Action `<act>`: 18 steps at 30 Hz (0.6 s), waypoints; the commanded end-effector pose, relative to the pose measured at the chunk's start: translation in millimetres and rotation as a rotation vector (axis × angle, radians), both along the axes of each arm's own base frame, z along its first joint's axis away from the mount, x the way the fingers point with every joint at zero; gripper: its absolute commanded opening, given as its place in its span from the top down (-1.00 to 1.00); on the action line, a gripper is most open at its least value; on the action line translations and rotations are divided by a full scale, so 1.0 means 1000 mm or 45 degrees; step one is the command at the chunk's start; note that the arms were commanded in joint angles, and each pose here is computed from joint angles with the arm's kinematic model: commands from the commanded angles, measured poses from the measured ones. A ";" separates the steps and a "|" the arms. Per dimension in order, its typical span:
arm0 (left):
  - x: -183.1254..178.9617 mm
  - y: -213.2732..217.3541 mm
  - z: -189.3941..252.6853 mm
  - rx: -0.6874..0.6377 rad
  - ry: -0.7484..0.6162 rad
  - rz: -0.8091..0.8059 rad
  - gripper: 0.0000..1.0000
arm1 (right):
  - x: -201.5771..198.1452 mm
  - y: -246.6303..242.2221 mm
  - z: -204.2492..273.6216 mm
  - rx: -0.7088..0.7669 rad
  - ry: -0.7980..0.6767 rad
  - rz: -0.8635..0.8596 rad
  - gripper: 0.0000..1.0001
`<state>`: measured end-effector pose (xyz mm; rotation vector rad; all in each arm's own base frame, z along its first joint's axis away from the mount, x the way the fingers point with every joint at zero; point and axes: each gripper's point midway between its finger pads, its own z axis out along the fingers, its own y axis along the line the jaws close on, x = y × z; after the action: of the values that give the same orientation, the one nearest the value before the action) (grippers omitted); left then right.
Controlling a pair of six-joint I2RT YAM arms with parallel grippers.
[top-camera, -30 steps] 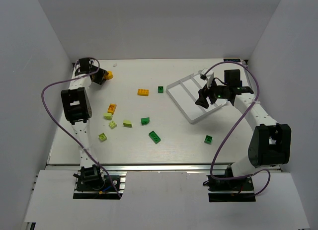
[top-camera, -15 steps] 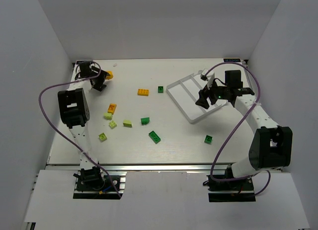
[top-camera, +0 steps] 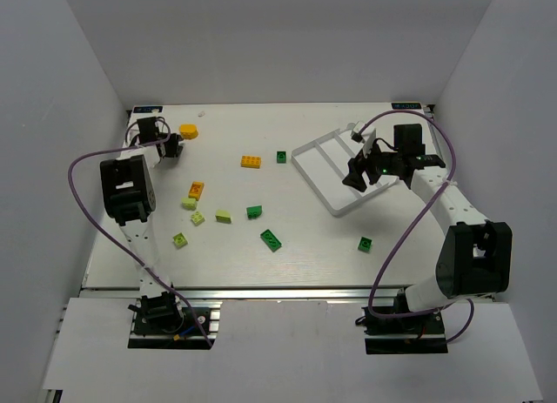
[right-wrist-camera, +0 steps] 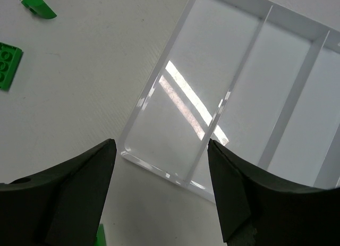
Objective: Sort the legos into containers by color
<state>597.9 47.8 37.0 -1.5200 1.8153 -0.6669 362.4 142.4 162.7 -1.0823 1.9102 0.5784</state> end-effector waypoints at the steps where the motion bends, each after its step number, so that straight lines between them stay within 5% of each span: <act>1: 0.002 0.024 0.010 0.063 0.035 0.155 0.20 | 0.001 -0.002 0.008 0.000 -0.053 -0.003 -0.50; 5: 0.004 0.040 0.020 0.106 -0.015 0.230 0.30 | 0.001 -0.002 0.006 -0.001 -0.047 -0.003 -0.50; 11: 0.019 0.049 0.008 -0.011 -0.062 0.356 0.84 | 0.003 -0.002 0.005 -0.013 -0.037 0.009 -0.50; 18: 0.052 0.055 -0.003 -0.070 -0.123 0.446 0.86 | 0.007 -0.005 0.007 -0.056 -0.047 0.020 -0.49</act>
<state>637.7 95.3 30.7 -1.7230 1.4977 -0.6128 360.2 139.0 157.2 -1.1025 1.9266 0.5625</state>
